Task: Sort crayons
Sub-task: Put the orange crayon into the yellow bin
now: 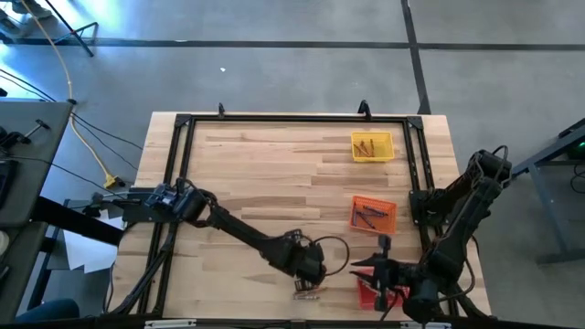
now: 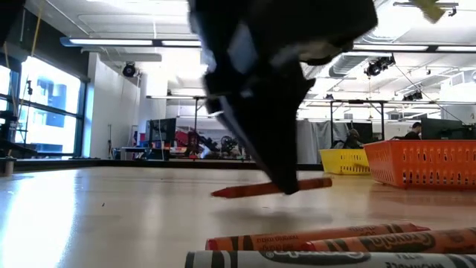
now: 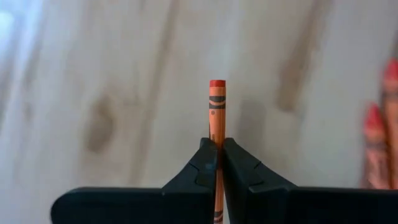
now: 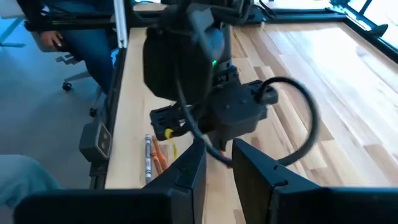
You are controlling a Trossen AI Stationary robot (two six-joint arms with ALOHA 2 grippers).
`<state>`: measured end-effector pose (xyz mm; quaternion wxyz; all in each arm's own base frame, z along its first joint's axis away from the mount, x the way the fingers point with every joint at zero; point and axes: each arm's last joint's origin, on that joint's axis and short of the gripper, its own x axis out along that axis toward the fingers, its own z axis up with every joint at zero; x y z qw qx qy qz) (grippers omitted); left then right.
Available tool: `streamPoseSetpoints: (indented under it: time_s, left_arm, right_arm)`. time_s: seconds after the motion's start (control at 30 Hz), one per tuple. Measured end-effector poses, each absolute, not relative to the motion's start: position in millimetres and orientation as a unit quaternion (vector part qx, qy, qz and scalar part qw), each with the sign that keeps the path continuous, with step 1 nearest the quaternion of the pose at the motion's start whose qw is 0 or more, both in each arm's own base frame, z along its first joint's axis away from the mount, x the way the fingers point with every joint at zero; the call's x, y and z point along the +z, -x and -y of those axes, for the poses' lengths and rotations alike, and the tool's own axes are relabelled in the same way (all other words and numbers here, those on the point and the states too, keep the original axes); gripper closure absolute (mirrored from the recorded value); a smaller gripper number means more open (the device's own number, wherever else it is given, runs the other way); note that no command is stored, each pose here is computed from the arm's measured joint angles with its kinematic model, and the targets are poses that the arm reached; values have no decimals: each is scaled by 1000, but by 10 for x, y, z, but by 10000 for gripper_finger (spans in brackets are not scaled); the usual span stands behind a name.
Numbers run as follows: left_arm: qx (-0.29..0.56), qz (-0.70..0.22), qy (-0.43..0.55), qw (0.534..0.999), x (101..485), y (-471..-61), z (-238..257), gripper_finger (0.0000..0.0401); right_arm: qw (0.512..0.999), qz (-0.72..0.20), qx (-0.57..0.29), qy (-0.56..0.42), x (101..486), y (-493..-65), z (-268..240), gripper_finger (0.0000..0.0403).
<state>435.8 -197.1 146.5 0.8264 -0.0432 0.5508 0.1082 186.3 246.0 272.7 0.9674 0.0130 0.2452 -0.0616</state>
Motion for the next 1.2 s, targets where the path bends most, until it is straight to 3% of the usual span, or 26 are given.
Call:
streamPoseSetpoints:
  time_s: [0.3, 0.63, 0.93, 1.2]
  left_arm:
    - [143, -514, 7, 846, 1573, -4603, 1471, 401]
    - [169, -409, -59, 895, 2176, -5047, 750, 401]
    - [152, -263, -63, 951, 2507, -5354, -45, 401]
    - [151, -181, -24, 971, 2602, -5408, -748, 401]
  right_arm:
    - [954, -279, -103, -45, 2659, -1769, -2361, 332]
    - [949, -282, -102, -99, 2768, -1457, -2328, 332]
    - [956, -265, -112, -58, 2762, -1379, -2310, 332]
    - [950, -276, -146, -15, 2737, -1425, -2181, 332]
